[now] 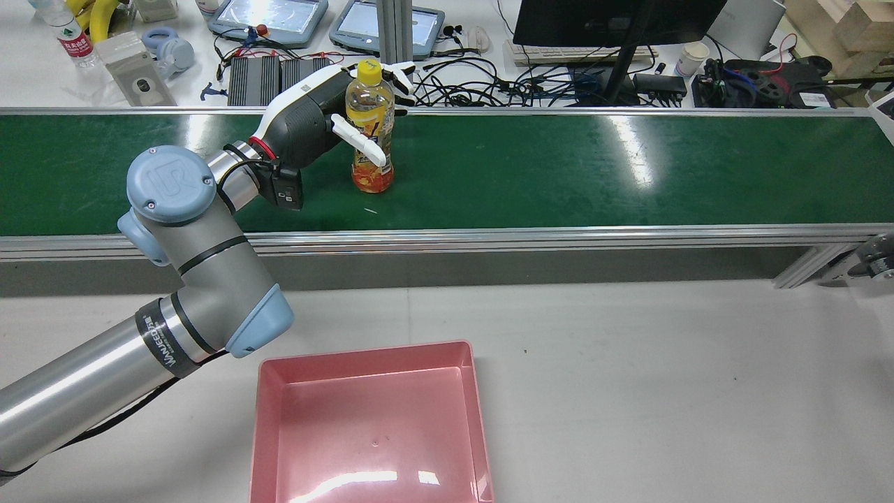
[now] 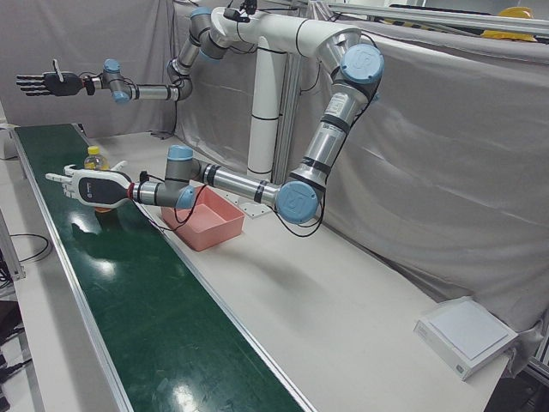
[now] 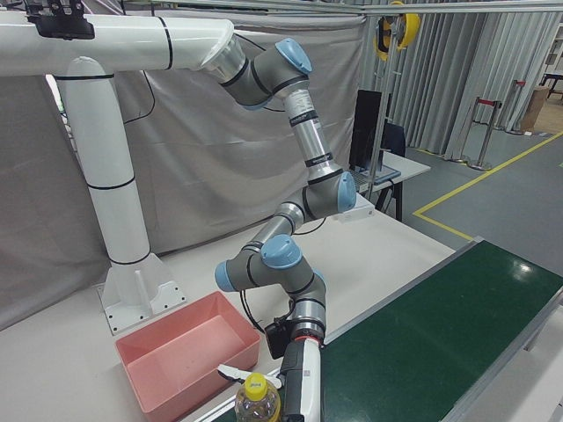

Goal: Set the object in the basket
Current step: 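Close the left hand fingers around the bottle's middle, then lift the bottle off the belt and carry it over the pink tray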

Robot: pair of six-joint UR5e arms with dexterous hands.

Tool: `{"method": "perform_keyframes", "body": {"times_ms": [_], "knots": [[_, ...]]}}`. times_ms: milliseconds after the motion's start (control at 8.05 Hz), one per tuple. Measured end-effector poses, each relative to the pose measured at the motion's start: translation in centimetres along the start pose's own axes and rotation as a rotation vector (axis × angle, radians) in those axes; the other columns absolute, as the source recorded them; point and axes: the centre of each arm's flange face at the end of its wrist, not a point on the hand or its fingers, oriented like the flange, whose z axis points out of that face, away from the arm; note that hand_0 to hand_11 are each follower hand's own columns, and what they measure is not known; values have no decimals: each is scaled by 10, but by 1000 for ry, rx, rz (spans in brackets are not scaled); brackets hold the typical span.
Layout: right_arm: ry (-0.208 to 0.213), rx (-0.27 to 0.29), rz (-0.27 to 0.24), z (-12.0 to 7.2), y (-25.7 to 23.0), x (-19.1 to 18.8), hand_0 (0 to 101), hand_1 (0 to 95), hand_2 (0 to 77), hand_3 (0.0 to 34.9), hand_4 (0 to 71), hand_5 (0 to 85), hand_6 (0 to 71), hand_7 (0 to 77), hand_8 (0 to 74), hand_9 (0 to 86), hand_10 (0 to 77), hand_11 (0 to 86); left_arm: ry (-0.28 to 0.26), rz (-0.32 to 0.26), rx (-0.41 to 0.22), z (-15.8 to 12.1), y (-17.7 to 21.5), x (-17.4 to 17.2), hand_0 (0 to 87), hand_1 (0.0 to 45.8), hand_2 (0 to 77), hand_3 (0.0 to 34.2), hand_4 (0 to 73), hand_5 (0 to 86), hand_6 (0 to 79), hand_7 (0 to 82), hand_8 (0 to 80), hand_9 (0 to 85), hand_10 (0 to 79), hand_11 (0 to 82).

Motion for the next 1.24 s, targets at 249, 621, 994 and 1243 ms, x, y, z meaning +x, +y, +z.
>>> {"method": "perform_keyframes", "body": {"times_ms": [249,621,994,1243], "knots": [[-1,0,0,0,0,0,2,0,5,1,0,0,0,5,0,0,0,0,-7,10,26,2,6,3,690,65,0,7,316,600,202,273,322,431,295,398],[-1,-1,0,0,0,-1,3,0,5,1,0,0,0,5,0,0,0,0,-8,54,78,11,26,15,799,49,464,0,475,578,540,649,660,627,594,622],[-1,-1,0,0,1,0,3,0,5,0,0,0,0,5,0,0,0,0,2,53,57,12,44,22,791,49,464,0,480,578,556,654,676,633,594,649],[-1,-1,0,0,1,-1,4,0,5,0,0,0,0,5,0,0,0,0,6,43,21,3,66,28,777,38,491,0,480,578,567,654,676,633,594,649]]}}
